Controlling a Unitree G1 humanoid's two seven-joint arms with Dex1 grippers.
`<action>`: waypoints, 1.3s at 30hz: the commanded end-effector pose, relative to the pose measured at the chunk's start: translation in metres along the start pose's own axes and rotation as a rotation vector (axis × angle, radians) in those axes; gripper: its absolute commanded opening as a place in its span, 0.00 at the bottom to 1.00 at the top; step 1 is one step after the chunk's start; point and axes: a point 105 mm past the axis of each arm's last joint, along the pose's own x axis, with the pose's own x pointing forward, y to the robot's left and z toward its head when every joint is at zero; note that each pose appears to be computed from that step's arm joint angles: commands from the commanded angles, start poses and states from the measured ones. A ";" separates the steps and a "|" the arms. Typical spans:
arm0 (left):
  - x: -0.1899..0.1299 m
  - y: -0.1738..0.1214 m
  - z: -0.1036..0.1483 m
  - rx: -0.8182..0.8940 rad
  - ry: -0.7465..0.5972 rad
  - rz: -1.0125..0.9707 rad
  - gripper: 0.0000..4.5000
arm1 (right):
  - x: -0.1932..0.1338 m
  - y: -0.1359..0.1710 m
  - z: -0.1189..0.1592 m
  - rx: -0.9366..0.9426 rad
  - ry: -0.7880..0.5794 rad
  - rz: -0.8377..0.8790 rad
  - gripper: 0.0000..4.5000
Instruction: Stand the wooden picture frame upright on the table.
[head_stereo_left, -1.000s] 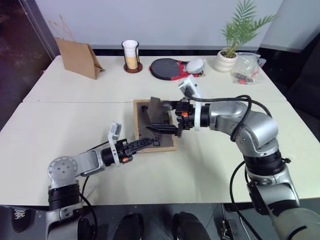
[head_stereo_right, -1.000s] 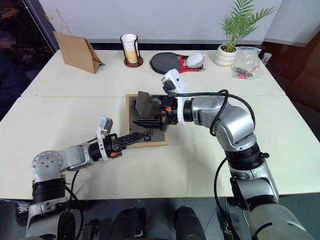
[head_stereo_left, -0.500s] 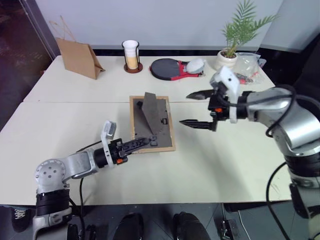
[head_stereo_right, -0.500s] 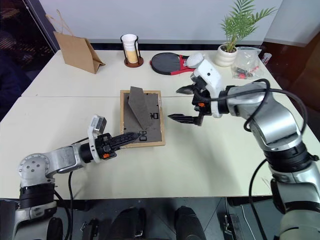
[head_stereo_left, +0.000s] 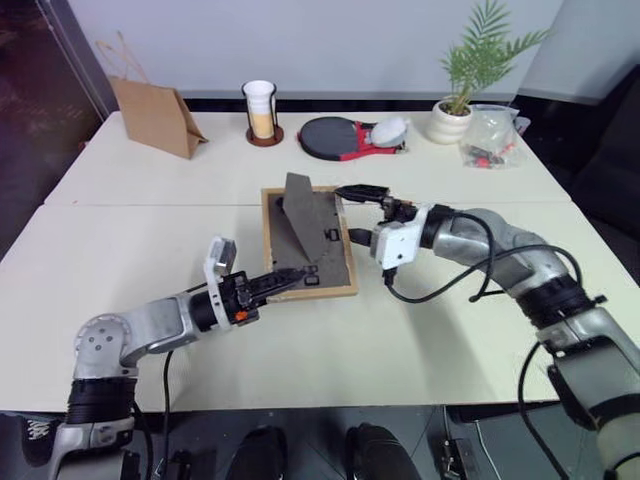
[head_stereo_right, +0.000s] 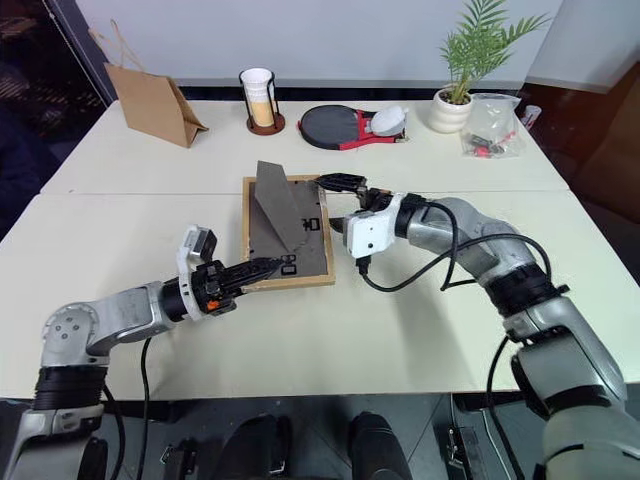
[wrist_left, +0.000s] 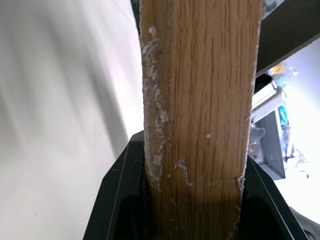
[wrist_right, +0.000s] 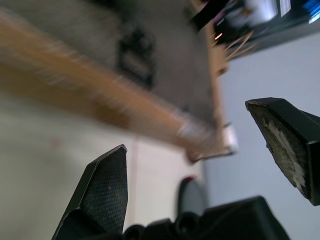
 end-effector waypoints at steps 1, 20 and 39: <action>0.001 -0.013 -0.002 0.017 -0.002 -0.053 0.24 | 0.009 -0.009 0.001 -0.073 -0.038 -0.071 0.99; -0.011 0.001 0.000 0.196 0.016 0.111 0.52 | 0.016 -0.017 0.002 -0.011 -0.077 -0.150 0.24; -0.075 -0.003 0.079 1.253 0.117 0.465 0.99 | -0.007 0.024 -0.009 1.740 -0.235 0.440 0.24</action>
